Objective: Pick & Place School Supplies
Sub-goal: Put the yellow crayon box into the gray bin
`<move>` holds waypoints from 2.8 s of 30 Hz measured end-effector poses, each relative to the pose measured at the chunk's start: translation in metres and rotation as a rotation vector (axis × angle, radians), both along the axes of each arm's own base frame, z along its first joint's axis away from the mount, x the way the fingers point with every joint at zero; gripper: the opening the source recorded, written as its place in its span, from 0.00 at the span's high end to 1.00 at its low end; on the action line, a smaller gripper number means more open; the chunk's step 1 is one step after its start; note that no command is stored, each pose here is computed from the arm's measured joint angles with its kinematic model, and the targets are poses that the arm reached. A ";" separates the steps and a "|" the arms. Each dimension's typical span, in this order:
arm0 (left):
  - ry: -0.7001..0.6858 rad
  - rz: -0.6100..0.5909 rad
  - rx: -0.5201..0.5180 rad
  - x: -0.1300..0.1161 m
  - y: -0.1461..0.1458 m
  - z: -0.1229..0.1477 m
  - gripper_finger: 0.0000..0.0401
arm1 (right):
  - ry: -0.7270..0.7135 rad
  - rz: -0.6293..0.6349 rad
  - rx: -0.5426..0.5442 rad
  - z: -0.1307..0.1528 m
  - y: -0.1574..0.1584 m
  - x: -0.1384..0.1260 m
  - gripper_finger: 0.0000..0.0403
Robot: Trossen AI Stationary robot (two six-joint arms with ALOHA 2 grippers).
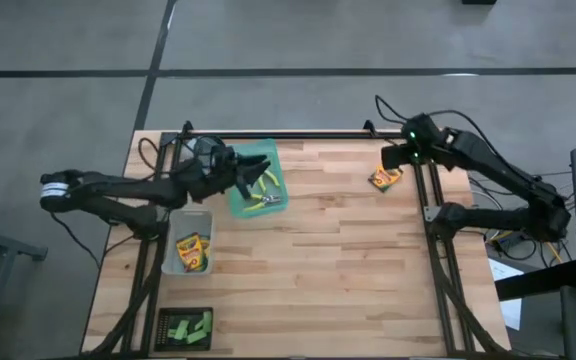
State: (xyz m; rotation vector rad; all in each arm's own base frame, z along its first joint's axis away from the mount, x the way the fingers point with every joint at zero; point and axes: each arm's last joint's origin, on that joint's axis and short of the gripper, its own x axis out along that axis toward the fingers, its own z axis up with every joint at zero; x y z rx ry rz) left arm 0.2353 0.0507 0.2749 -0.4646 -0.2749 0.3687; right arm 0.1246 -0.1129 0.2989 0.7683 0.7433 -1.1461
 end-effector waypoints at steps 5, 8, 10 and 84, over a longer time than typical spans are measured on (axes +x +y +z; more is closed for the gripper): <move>0.036 -0.057 0.012 0.010 0.011 -0.008 0.60 | 0.021 -0.026 0.191 -0.027 -0.026 0.001 0.98; 0.054 -0.183 0.084 0.022 0.013 -0.002 0.60 | 0.090 -0.058 0.258 -0.045 -0.040 0.002 0.98; 0.062 -0.247 0.152 0.032 0.013 0.003 0.60 | 0.141 -0.087 0.290 -0.057 -0.049 0.003 0.98; 0.199 -0.360 0.212 0.085 0.022 -0.011 0.60 | -0.032 0.826 0.434 -0.158 0.153 0.172 0.98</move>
